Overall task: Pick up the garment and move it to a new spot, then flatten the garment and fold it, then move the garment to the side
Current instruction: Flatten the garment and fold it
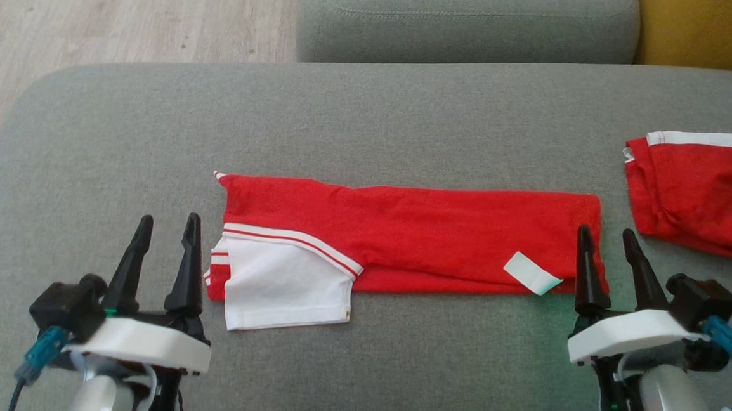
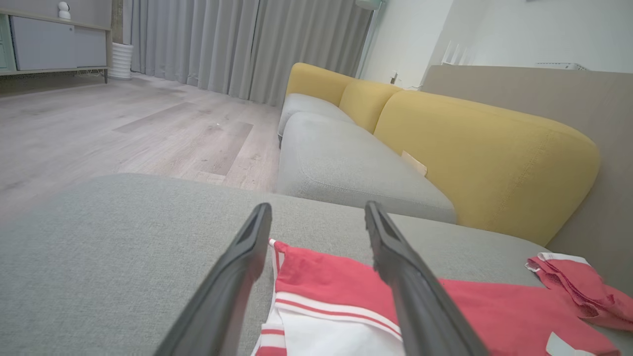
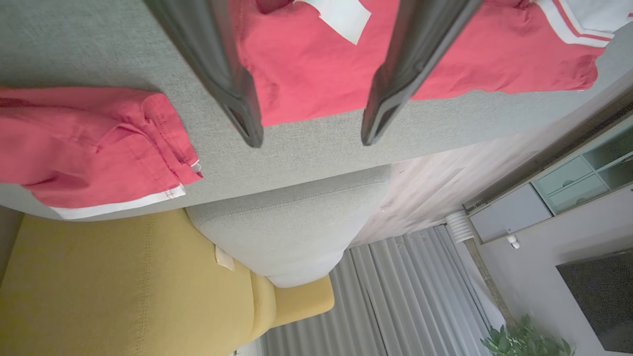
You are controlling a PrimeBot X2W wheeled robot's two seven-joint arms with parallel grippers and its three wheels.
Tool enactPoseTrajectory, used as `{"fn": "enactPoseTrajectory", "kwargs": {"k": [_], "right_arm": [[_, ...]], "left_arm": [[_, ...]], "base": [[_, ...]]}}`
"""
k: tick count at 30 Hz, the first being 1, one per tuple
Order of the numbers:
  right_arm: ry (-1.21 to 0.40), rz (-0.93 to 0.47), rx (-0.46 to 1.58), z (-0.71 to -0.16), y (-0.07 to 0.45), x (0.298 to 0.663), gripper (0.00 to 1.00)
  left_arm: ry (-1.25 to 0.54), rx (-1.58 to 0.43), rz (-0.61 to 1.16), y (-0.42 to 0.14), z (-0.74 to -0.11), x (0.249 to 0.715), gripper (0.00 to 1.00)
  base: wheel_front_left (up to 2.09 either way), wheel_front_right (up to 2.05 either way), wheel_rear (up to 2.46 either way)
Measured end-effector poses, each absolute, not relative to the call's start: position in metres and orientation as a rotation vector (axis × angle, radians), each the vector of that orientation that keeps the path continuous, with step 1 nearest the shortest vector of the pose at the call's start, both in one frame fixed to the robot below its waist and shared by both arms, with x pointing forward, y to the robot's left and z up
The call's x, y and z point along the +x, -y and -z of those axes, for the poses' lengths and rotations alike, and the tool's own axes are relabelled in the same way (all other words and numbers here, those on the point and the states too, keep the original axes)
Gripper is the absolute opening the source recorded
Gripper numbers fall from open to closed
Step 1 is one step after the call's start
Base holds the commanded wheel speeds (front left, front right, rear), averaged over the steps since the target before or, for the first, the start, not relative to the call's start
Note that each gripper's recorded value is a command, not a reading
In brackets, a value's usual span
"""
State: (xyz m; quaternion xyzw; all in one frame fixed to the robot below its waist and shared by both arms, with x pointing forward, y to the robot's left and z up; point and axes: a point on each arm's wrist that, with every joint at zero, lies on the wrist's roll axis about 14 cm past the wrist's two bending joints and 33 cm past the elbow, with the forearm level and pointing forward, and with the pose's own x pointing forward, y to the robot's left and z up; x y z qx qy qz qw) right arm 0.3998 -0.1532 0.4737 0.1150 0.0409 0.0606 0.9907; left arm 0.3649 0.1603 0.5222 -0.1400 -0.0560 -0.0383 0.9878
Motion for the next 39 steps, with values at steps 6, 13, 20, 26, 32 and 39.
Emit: {"fn": "enactPoseTrajectory", "kwargs": {"k": [6,13,20,26,32,39], "right_arm": [[-0.118,-0.081,0.221,-0.459,0.162,0.403,1.00],[-0.255,-0.011,0.200,-0.420,0.180,0.411,1.00],[-0.351,0.000,0.181,-0.393,0.179,0.421,1.00],[-0.434,0.023,0.181,-0.371,0.182,0.416,1.00],[-0.482,0.038,0.205,-0.360,0.182,0.414,1.00],[-0.514,0.032,0.234,-0.355,0.176,0.419,1.00]], "left_arm": [[0.088,-0.265,0.069,-0.164,-0.511,0.366,1.00],[0.071,-0.268,0.070,-0.165,-0.504,0.375,1.00],[0.043,-0.270,0.048,-0.172,-0.494,0.377,1.00],[0.027,-0.266,0.036,-0.176,-0.488,0.376,1.00],[0.017,-0.270,0.041,-0.174,-0.485,0.376,1.00],[0.019,-0.270,0.052,-0.171,-0.485,0.382,1.00]], "base": [[0.00,0.00,0.00],[0.00,0.00,0.00],[0.00,0.00,0.00],[0.00,0.00,0.00],[0.00,0.00,0.00],[0.00,0.00,0.00]]}}
